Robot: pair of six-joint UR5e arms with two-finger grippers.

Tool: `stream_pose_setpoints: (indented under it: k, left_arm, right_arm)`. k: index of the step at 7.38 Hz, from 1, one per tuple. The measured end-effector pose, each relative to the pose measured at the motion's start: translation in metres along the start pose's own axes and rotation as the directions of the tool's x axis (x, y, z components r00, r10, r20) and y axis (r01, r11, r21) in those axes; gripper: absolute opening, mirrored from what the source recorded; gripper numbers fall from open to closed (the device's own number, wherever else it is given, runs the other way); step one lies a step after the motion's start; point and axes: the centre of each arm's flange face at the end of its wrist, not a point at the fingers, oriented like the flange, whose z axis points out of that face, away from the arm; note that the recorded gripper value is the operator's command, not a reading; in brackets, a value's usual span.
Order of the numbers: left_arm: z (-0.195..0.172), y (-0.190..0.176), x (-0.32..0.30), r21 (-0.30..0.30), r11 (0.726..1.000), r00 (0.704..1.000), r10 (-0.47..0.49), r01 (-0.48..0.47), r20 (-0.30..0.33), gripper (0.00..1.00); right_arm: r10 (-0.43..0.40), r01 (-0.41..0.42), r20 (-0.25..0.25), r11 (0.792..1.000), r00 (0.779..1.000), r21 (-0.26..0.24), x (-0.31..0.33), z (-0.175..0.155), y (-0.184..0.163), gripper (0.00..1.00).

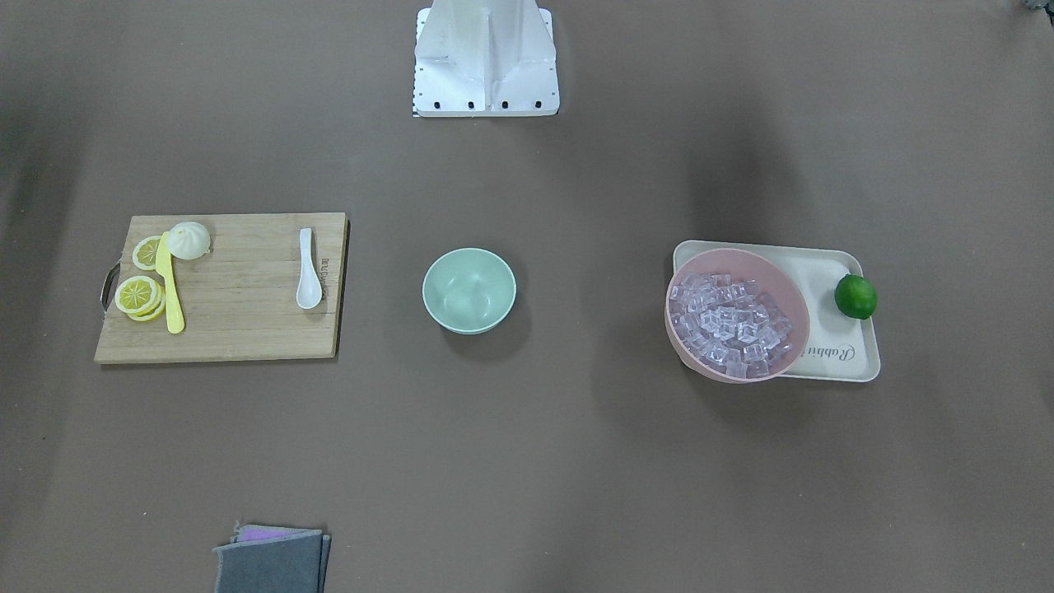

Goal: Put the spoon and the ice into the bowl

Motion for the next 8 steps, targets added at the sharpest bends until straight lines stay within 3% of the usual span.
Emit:
stream_pose_setpoints:
  k: [8]
  left_arm:
    - [-0.009, -0.015, 0.014, 0.023, 0.999, 0.999, 0.034, -0.034, -0.014, 0.98]
  right_arm:
    - [-0.024, 0.024, -0.004, 0.999, 1.0, 0.027, -0.013, -0.013, -0.002, 1.0]
